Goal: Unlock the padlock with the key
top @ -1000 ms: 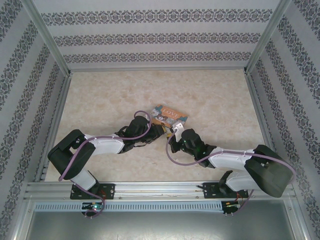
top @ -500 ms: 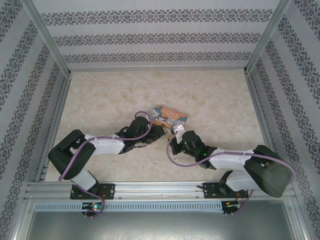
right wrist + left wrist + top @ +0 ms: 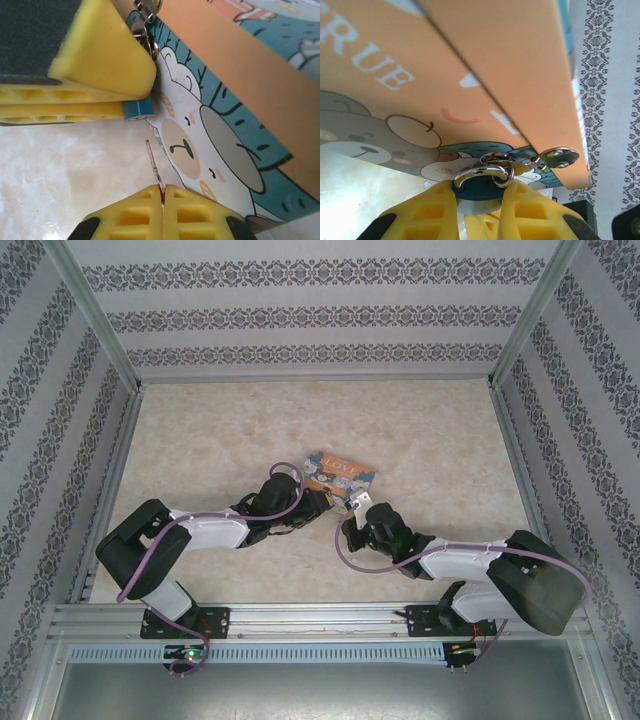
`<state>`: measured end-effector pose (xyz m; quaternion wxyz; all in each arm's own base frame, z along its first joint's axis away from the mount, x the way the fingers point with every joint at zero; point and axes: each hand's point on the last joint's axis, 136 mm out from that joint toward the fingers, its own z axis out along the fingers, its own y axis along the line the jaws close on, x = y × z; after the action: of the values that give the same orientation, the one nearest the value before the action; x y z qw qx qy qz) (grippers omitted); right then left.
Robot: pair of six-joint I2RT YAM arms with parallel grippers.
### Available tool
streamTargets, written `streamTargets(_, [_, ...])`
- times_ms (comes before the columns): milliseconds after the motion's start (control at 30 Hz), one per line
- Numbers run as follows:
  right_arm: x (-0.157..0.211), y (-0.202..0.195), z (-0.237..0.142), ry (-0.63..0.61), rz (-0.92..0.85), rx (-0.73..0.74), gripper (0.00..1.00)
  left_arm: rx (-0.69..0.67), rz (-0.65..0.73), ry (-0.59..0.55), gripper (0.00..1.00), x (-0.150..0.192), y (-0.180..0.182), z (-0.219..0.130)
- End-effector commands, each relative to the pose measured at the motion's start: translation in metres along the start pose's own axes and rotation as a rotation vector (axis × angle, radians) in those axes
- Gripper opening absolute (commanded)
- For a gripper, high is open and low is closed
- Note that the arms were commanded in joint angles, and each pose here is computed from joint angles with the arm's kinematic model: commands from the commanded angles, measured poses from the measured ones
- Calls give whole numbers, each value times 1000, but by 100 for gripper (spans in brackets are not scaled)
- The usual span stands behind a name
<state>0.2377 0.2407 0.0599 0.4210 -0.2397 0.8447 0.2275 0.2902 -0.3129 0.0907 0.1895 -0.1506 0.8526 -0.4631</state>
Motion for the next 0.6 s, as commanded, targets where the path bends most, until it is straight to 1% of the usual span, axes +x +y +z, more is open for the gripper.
streamTargets(0, [-16, -1, -2, -49, 30, -4, 0, 81, 33, -12, 5, -1, -28, -4])
streamTargets(567, [-37, 9, -3, -99, 42, -71, 0, 86, 33, -7, 5, -1, -29, -3])
